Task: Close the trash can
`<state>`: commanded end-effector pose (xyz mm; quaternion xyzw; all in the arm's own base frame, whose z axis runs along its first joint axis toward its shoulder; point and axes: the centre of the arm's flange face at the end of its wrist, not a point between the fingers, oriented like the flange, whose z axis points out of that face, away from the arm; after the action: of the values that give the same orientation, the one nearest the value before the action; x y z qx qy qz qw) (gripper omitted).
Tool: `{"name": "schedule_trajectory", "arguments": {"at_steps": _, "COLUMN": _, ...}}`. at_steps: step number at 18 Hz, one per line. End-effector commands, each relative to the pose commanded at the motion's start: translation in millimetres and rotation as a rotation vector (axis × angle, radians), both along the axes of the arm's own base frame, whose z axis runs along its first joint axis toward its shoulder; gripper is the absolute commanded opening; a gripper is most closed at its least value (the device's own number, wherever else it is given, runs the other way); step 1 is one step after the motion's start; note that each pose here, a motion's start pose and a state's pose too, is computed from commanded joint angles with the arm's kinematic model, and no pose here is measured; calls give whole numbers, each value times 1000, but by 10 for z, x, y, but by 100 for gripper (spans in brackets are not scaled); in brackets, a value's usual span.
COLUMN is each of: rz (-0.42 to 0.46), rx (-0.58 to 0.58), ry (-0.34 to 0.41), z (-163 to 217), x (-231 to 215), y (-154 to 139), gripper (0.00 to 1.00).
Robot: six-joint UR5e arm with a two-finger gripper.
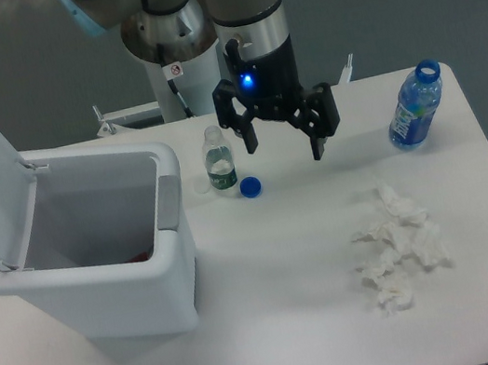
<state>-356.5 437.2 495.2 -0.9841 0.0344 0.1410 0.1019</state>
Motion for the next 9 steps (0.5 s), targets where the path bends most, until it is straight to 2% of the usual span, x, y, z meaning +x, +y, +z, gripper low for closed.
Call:
{"name": "schedule_trajectory", "arguments": {"at_steps": 4, "rz": 1, "rx": 17, "ry": 21, "z": 60, "x": -2, "y": 12, "gripper": 100}}
{"name": "schedule_trajectory", "arguments": {"at_steps": 9, "rz": 22, "rx": 8, "ry": -2, "z": -69, "x": 84, "y": -45, "gripper": 100}}
